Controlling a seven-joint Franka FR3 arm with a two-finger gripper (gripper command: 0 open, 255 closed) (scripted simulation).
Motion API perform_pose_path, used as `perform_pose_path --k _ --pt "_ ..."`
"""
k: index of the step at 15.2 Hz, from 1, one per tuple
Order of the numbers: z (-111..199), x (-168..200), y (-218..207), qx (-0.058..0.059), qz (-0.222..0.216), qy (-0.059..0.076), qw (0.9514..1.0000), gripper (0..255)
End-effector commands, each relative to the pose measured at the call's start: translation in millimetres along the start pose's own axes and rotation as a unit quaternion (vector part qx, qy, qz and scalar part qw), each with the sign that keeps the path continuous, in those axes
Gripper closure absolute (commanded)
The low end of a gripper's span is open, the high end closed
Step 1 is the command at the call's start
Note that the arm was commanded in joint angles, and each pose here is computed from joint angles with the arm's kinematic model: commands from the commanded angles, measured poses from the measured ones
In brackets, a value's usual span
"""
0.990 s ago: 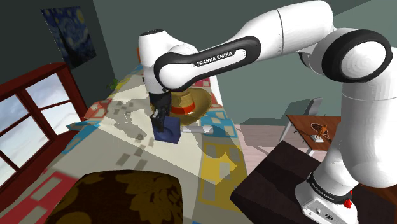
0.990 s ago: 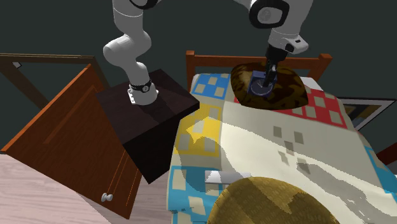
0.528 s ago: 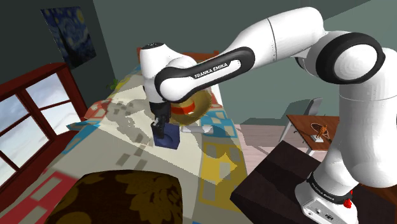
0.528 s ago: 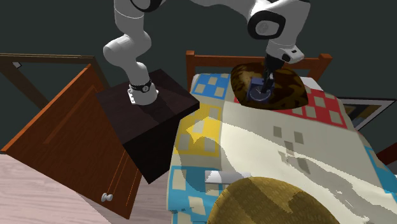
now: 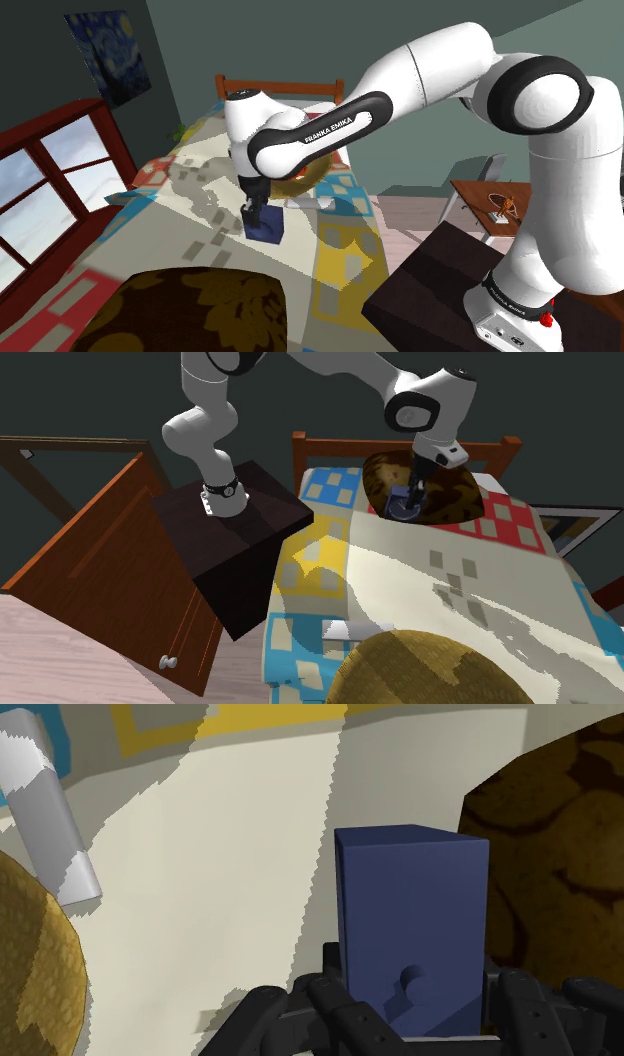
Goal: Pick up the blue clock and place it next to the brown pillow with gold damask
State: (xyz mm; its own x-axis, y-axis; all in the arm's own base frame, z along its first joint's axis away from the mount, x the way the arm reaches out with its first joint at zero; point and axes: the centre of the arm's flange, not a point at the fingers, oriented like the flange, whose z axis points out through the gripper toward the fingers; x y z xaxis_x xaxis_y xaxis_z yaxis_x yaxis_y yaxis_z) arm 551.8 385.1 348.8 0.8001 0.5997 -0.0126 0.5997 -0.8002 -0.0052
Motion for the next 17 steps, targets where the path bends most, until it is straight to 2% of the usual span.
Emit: perform_pose_path --k 1,17 --pt "11 1 -1 0.0 0.0 0.0 1.0 255" --pt "96 2 0 0.0 0.0 0.0 1.0 255"
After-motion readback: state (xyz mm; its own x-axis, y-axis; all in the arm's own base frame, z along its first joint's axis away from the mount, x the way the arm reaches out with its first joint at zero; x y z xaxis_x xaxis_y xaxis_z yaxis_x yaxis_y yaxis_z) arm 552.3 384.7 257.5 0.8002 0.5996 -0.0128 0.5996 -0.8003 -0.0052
